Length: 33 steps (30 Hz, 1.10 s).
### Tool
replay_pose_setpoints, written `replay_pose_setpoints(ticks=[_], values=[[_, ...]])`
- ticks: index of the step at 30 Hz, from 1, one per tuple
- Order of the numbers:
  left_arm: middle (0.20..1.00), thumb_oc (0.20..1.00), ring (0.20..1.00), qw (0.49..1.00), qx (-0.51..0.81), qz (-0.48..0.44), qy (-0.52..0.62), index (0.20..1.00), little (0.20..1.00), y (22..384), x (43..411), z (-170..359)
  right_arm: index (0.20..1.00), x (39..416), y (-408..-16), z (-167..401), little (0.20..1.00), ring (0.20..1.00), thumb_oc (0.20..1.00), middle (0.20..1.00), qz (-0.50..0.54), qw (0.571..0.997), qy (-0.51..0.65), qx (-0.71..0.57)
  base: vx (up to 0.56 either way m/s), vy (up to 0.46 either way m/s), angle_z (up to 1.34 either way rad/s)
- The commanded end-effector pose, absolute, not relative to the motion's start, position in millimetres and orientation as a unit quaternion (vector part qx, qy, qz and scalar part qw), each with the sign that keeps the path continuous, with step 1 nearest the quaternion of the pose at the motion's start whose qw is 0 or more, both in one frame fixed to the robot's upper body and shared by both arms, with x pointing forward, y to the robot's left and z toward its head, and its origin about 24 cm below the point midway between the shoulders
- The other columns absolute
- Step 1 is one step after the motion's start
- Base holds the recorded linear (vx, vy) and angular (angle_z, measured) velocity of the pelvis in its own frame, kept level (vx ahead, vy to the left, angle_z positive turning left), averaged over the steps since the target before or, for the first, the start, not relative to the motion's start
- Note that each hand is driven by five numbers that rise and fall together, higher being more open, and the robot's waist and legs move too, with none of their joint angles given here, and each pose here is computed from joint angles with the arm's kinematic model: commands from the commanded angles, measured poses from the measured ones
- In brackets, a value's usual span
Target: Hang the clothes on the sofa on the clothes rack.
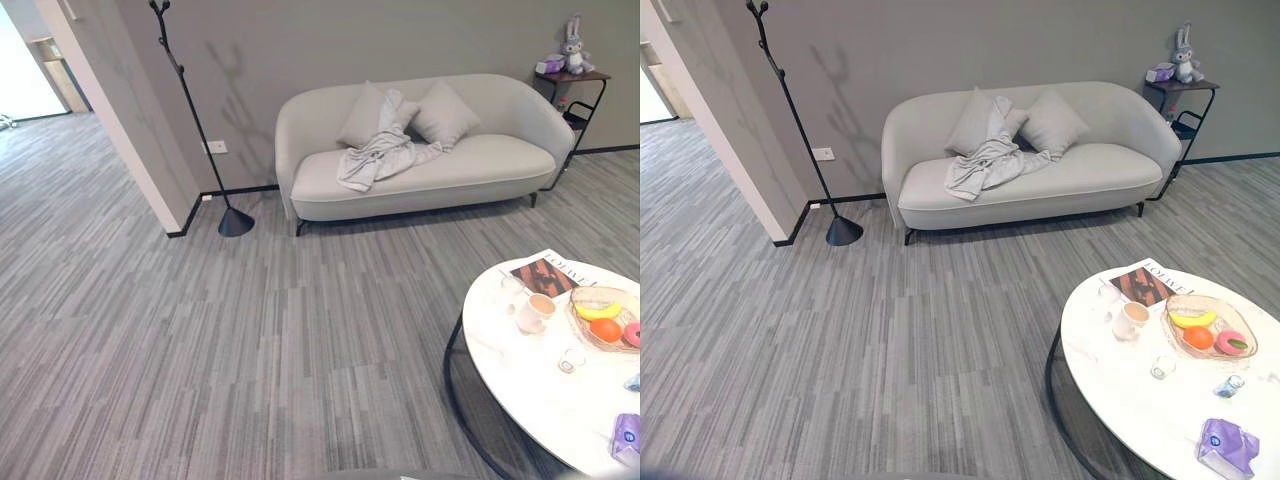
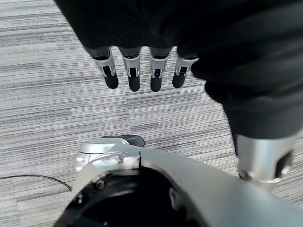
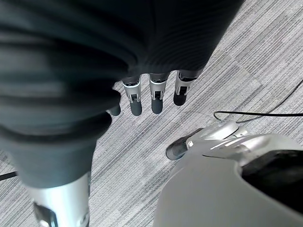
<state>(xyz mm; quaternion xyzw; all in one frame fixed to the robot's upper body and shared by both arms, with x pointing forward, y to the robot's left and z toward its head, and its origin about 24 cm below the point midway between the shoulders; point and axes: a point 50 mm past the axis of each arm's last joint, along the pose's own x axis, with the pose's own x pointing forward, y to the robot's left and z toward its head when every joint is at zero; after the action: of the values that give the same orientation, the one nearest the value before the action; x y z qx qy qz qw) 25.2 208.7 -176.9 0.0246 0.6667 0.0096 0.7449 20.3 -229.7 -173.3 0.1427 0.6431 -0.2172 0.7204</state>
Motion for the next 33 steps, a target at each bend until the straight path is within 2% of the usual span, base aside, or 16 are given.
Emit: replay_pose_setpoints(ticks=[1, 6, 11, 15, 18, 23, 30, 33], values=[[1.0, 1.0, 1.0, 0.73, 0.021, 0.009, 0.683, 1.0, 1.0, 205, 25, -177, 1.0, 29, -212, -176, 1.0, 1.0, 1.0, 1.0, -0.183, 0.723, 0.652, 0.14, 0.03, -0.083, -0.07], [1.0, 1.0, 1.0, 0.732, -0.027, 0.066, 0.678, 1.0, 1.0, 214, 26, -176, 1.0, 33, -214, -175, 1.0, 1.0, 1.0, 1.0, -0.159, 0.732, 0.653, 0.11, 0.0, -0.108, -0.1], [1.0, 1.0, 1.0, 0.739, -0.033, 0.083, 0.668, 1.0, 1.0, 221, 33, -174, 1.0, 44, -216, -174, 1.0, 1.0, 1.0, 1.0, -0.126, 0.745, 0.65, 0.078, -0.09, -0.108, -0.45], [1.0, 1.0, 1.0, 0.734, -0.042, 0.108, 0.669, 1.0, 1.0, 227, 28, -173, 1.0, 36, -223, -173, 1.0, 1.0, 1.0, 1.0, -0.124, 0.734, 0.664, 0.063, 0.11, -0.02, -0.48], [1.0, 1.0, 1.0, 0.719, -0.049, 0.115, 0.683, 1.0, 1.0, 229, 14, -173, 1.0, 23, -227, -173, 1.0, 1.0, 1.0, 1.0, -0.137, 0.719, 0.678, 0.072, 0.23, 0.056, -0.06], [1.0, 1.0, 1.0, 0.717, -0.055, 0.128, 0.683, 1.0, 1.0, 233, 10, -172, 1.0, 22, -228, -173, 1.0, 1.0, 1.0, 1.0, -0.152, 0.717, 0.675, 0.082, 0.28, 0.047, -0.08], [1.0, 1.0, 1.0, 0.705, -0.039, 0.138, 0.695, 1.0, 1.0, 243, -4, -169, 1.0, 23, -206, -177, 1.0, 1.0, 1.0, 1.0, -0.075, 0.72, 0.688, 0.05, 0.43, 0.149, -0.81], [1.0, 1.0, 1.0, 0.706, -0.042, 0.155, 0.69, 1.0, 1.0, 255, -3, -166, 1.0, 4, -196, -179, 1.0, 1.0, 1.0, 1.0, -0.076, 0.696, 0.71, 0.072, 0.54, 0.189, -0.5]])
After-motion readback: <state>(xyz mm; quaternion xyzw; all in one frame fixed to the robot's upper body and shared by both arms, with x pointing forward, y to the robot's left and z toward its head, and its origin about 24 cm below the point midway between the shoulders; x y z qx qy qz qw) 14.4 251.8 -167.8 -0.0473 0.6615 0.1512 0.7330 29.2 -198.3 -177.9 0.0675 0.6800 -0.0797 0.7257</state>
